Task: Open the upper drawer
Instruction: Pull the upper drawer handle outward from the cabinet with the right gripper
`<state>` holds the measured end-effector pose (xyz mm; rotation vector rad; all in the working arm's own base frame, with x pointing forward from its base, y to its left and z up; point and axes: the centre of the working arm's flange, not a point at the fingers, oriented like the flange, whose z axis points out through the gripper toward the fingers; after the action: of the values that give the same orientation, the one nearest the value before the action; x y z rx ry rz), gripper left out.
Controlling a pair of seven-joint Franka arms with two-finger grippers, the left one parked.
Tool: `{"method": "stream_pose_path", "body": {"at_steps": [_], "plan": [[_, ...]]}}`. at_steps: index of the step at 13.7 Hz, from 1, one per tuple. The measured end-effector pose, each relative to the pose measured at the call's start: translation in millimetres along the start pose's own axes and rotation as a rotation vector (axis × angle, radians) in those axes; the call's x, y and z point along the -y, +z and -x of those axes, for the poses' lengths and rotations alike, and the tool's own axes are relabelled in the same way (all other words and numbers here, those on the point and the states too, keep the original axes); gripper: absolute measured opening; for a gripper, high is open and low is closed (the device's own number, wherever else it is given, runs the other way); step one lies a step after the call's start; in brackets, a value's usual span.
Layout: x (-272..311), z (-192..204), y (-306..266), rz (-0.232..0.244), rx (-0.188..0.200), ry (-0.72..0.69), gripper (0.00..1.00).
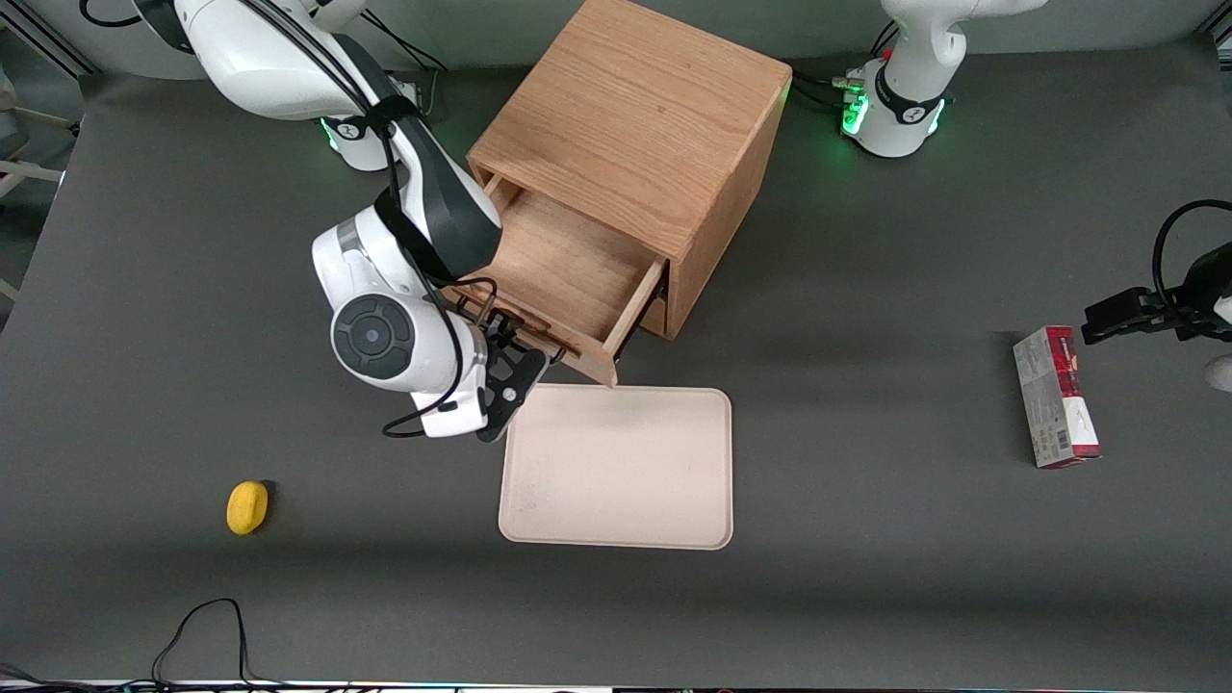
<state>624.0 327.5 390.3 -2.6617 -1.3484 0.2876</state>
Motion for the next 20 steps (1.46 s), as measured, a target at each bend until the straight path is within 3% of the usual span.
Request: {"method": "stream_pose_path", "body": {"at_steps": [20], "plan": [[-72,14,-32,0.045,-0.11,0.067,1.0]]}}
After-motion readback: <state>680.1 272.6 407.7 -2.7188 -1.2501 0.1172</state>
